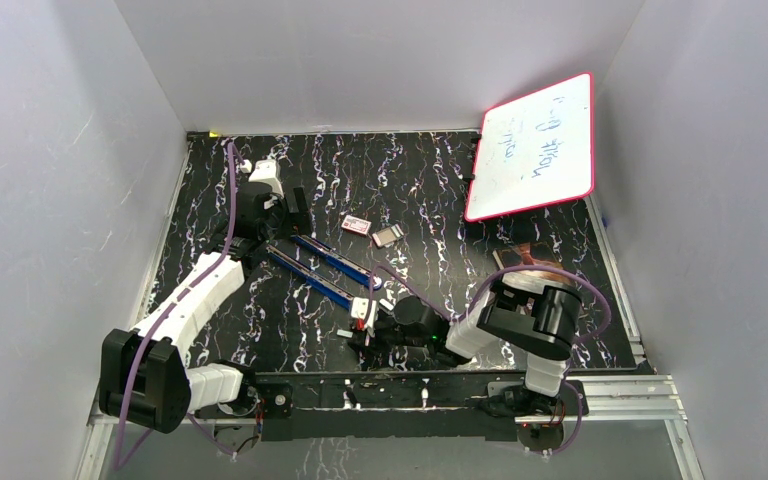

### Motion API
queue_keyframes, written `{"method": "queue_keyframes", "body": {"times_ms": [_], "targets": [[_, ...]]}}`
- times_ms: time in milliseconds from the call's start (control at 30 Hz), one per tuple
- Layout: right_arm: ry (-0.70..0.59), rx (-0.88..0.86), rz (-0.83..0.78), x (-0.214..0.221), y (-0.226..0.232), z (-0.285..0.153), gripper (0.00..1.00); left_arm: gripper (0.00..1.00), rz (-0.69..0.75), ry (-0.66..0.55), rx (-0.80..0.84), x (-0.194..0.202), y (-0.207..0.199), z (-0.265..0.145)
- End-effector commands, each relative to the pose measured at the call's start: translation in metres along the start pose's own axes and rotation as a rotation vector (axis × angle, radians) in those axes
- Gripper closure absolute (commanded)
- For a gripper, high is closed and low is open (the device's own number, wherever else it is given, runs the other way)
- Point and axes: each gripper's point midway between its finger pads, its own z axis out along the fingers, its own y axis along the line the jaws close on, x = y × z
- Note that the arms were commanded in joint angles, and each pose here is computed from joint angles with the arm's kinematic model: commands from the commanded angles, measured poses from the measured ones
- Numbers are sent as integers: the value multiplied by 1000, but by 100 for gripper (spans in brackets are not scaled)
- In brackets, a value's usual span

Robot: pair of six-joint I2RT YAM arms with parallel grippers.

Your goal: Load the staples into the stapler

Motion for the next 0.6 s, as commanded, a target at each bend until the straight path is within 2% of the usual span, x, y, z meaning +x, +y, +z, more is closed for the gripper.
{"method": "queue_keyframes", "body": {"times_ms": [0, 567], "targets": [[62, 5, -11, 20, 2, 1, 56, 2, 2, -19, 7, -6, 0, -2], [77, -6, -22, 23, 6, 5, 60, 2, 2, -21, 7, -6, 1, -2]]}}
